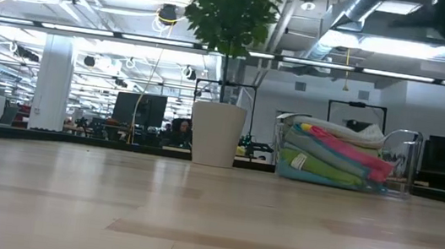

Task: Fold microfiber towels
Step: Return to Home Position

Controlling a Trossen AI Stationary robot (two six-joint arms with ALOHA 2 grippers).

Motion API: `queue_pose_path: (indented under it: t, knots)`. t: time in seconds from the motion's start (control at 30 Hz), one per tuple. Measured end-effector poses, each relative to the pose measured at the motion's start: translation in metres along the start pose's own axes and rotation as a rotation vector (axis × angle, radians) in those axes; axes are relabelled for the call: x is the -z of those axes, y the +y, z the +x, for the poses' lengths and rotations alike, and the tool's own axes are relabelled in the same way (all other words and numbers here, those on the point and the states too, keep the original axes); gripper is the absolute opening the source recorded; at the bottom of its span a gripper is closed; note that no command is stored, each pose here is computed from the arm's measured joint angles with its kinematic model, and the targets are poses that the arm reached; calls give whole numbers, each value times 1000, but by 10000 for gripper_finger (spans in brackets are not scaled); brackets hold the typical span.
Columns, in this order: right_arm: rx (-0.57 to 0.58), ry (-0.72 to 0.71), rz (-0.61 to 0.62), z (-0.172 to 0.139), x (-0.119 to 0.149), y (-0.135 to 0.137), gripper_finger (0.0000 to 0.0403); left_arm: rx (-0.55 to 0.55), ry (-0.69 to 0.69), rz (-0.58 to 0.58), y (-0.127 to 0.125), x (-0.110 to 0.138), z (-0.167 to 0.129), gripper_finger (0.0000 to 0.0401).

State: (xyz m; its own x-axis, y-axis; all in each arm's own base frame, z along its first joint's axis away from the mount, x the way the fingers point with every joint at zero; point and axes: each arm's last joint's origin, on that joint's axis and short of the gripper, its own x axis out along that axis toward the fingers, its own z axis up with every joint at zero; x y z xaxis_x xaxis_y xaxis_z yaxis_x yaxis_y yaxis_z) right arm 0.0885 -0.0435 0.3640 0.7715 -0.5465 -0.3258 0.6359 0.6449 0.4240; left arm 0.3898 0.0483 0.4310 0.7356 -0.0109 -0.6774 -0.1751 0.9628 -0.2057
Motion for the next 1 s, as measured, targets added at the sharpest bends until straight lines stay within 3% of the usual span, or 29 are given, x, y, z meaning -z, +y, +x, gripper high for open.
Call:
queue_pose_path:
  t: [0.1,0.23,0.3,0.4,0.57,0.8,1.0]
  knots:
    - [-106,0,-29,-23,5,-1,301,-29,-119,82,-29,7,-53,251]
    - [-263,37,-37,-55,16,-11,301,22,-295,114,-48,25,-132,251]
    - [-276,37,-43,-66,22,-21,301,21,-379,116,-51,42,-166,251]
    - [-255,-91,-47,-72,32,-35,301,-33,-504,91,-48,76,-195,251]
    - [-318,-237,-102,-60,62,-49,301,0,-662,-10,-22,155,-194,251]
    - [-389,-136,-88,3,115,-48,301,156,-747,-72,11,262,-132,251]
    - [-526,-162,-74,35,155,-45,302,186,-832,-177,34,327,-100,251]
